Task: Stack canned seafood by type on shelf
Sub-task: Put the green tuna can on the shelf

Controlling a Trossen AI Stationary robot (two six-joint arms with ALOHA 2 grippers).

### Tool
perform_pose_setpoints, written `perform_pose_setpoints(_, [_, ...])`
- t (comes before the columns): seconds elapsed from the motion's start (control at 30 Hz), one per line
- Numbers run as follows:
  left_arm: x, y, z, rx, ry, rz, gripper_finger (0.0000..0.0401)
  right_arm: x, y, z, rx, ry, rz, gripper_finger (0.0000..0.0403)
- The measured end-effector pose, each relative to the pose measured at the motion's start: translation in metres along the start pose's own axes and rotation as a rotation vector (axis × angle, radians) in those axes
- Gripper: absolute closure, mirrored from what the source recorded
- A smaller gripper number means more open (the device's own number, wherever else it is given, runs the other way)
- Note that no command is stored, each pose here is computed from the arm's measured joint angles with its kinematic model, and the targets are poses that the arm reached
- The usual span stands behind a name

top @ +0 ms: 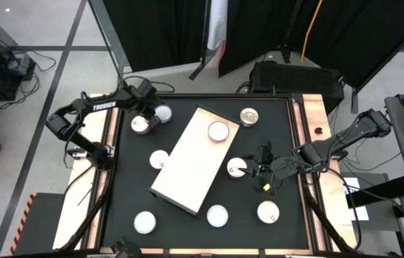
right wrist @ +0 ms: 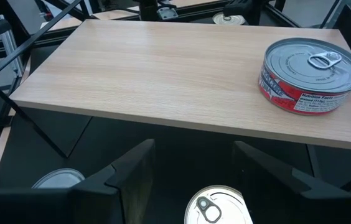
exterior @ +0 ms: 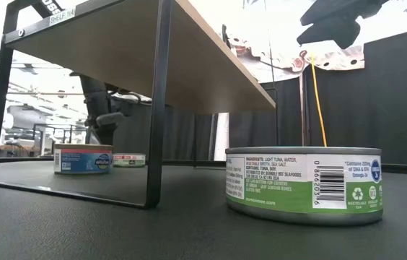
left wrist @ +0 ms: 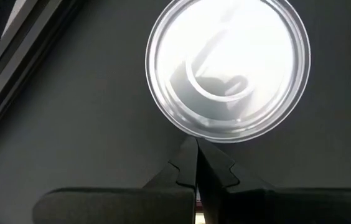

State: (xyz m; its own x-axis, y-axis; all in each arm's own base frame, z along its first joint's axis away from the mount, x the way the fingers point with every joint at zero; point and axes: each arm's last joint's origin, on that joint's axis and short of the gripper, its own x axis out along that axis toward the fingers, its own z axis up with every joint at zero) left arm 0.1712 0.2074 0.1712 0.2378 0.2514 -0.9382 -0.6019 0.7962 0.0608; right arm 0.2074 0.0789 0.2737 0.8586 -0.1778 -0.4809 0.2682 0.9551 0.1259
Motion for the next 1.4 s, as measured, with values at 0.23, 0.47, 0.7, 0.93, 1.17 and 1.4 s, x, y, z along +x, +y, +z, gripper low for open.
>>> perform_pose_setpoints(0.23, [-0.0050,0.0010,0.0045,0.005,0.000,0.002,0.0399,0.0000,0.0000,0.0001,0.000,0.000,0.000,0.0193])
perform_pose_setpoints(0.47, [-0.0050,0.0013,0.0053,0.026,-0.007,0.006,0.0399,0.0000,0.0000,-0.0001,0.000,0.001,0.000,0.0193])
perform_pose_setpoints(0.7, [-0.0032,0.0009,0.0041,0.030,-0.013,0.004,0.0399,0.0001,-0.0001,-0.0001,0.000,0.001,0.000,0.0193])
perform_pose_setpoints(0.93, [-0.0017,0.0001,0.0019,0.029,-0.007,-0.009,0.0399,0.0000,0.0000,-0.0001,0.000,0.002,0.003,0.0193])
perform_pose_setpoints(1.17, [-0.0017,-0.0008,0.0032,0.034,-0.028,-0.044,0.0399,0.0000,0.0000,0.0000,0.000,0.002,0.002,0.0193])
perform_pose_setpoints(1.4, [-0.0017,-0.0011,0.0019,0.033,-0.014,-0.047,0.0399,-0.0001,0.0000,-0.0001,-0.001,0.003,0.003,0.0193])
